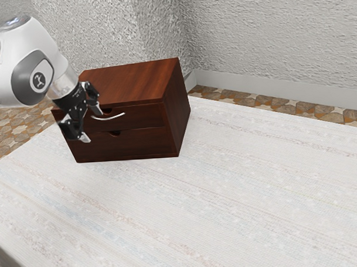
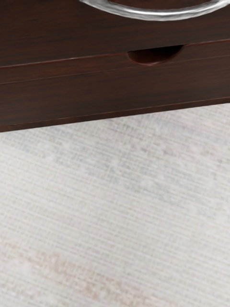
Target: Pull the drawer handle with one arm to open the drawer
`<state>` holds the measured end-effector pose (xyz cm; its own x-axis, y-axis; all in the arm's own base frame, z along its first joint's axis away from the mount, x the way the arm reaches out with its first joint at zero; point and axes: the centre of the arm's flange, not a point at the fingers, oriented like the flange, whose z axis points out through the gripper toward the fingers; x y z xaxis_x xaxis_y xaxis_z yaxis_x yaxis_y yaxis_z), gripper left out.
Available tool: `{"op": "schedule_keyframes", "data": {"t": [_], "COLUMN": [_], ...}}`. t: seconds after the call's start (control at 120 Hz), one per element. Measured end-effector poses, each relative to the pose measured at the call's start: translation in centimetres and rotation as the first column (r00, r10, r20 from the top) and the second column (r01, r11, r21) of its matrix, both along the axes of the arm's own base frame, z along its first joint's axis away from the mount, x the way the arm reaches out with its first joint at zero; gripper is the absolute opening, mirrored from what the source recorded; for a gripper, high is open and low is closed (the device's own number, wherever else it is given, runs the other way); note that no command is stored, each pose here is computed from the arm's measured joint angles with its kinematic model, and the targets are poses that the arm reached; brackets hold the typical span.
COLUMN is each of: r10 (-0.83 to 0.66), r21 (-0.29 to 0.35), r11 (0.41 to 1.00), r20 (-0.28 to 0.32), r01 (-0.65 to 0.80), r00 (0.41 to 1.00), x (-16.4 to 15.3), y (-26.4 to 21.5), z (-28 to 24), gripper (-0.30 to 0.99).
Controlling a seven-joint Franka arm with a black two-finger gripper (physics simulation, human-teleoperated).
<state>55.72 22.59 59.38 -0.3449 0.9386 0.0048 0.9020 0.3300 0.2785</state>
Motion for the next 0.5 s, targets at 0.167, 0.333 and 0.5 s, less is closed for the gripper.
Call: {"op": "schedule_keyframes", "data": {"t": [0.167, 0.333, 0.5], "r10": [-0.004, -0.003, 0.006], "r21": [0.006, 0.010, 0.012], "r11": [1.000, 1.000, 1.000], "r20": [0.008, 0.010, 0.010], "r01": [0.004, 0.003, -0.006], "r00": [1.000, 1.000, 1.000], "x": [1.5, 2.7, 3.2], "y": [0.4, 1.0, 2.0], "z": [-0.4, -0.9, -1.3], "gripper": [0.69, 0.69, 0.69]}}
